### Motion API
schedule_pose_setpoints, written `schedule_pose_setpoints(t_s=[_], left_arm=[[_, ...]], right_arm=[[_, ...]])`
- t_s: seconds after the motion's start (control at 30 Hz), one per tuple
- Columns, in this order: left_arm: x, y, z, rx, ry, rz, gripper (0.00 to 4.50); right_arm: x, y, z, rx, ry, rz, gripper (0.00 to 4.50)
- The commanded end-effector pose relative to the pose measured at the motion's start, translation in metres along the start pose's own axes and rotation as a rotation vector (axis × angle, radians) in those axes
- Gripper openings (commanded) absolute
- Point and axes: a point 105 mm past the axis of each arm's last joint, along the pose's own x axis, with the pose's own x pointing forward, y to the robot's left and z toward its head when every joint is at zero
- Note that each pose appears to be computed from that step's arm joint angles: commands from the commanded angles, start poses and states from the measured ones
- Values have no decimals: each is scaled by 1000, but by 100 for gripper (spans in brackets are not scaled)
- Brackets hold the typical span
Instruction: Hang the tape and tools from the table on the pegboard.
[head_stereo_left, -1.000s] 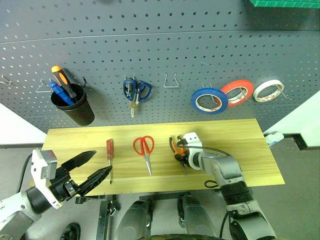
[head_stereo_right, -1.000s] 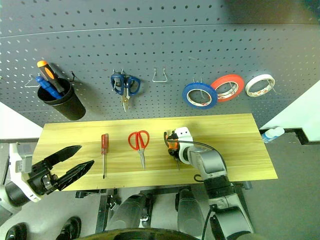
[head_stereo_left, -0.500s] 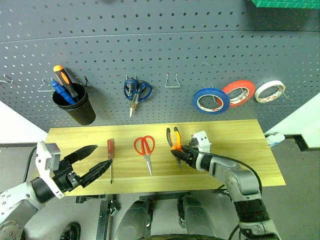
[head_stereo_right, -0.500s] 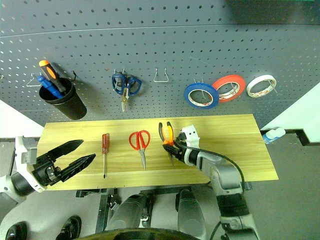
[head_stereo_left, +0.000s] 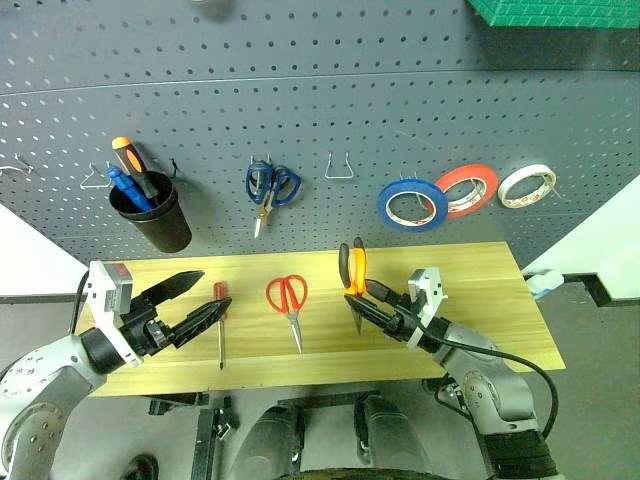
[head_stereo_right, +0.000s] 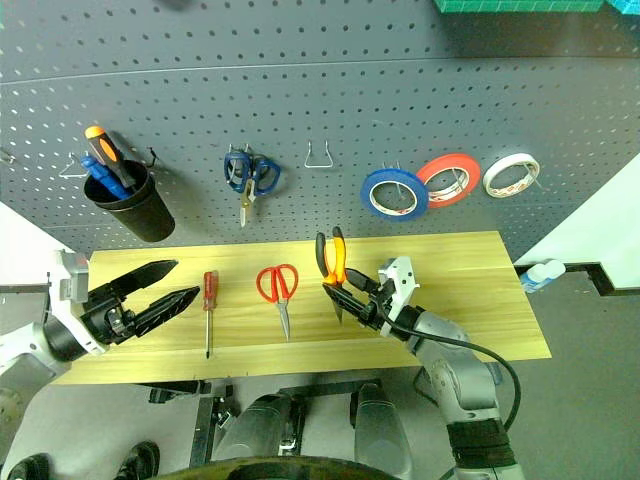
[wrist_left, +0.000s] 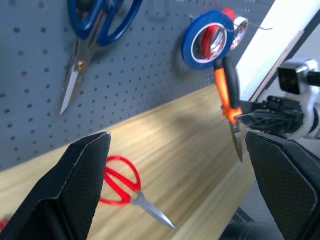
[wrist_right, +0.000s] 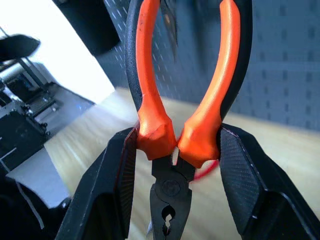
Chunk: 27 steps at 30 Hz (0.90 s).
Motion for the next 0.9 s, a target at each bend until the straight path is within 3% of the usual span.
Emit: schedule_pose_setpoints(t_s=[0.03,0.57,0.9], left_arm=[[6,5,7,37,-13,-15,450],[22,15,18,88,-72,-35,450],[25,12,20,97,-94,-43,450]], right_arm=[[9,13,34,-77,-121,84,205],[66,-1,111,-167,-386,-1,205],[98,-6,136,-245,-460,-71,205]])
